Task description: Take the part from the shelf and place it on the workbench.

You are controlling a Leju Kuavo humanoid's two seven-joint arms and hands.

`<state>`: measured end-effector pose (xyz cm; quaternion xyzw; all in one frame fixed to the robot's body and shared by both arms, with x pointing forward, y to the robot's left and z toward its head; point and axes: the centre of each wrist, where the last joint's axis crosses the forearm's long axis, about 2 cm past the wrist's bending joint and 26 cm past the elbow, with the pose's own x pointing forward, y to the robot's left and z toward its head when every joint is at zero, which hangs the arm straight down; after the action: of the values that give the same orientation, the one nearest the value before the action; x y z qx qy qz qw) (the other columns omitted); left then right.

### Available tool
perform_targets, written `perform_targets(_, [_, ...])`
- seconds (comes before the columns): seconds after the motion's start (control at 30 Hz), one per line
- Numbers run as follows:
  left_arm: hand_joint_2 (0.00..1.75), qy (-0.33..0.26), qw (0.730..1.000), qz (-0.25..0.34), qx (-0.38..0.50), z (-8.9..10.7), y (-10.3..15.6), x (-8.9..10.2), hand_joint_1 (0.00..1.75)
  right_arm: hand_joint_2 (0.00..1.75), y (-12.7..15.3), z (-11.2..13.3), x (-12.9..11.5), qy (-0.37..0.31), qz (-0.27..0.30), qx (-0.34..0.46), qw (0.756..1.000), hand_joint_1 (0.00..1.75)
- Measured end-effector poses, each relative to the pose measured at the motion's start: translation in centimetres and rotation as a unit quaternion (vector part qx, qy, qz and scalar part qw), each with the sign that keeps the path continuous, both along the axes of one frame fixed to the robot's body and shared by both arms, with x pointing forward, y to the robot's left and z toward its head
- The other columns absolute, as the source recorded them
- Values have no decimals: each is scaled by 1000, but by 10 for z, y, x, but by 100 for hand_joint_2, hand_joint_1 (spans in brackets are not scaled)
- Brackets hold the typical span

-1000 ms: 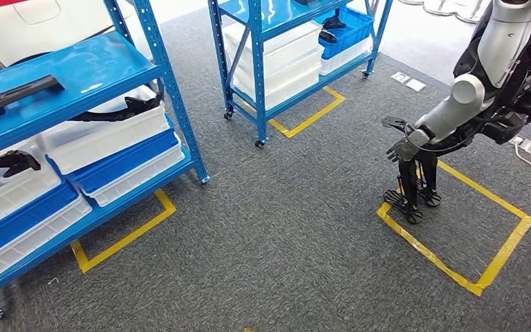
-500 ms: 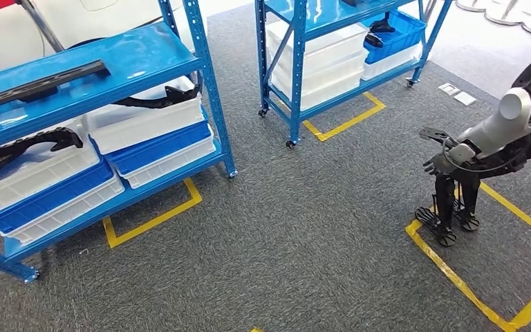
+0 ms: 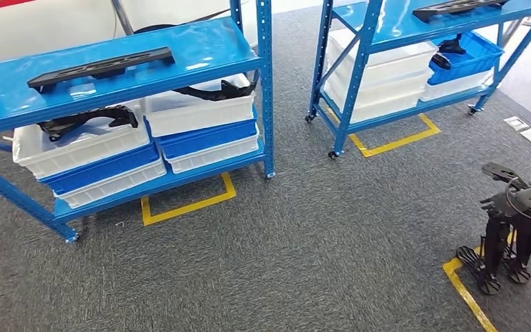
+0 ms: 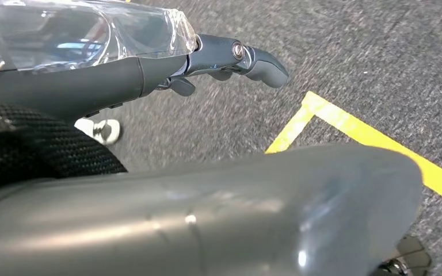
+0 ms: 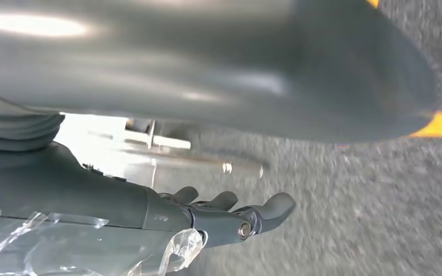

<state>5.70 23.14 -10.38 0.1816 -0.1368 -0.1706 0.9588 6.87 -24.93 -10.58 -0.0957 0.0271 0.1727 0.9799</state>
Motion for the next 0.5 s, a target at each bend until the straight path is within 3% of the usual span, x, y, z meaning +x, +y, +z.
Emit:
perform_targets(0.43, [0,1,1000,10,14,0,1,2,0,0,0,0,0,-2,5,-4,1000,0])
perform_targets(0.5, [87,3,1000,13,14,0,1,1,0,0,0,0,1,-4,5,-4,1000,0])
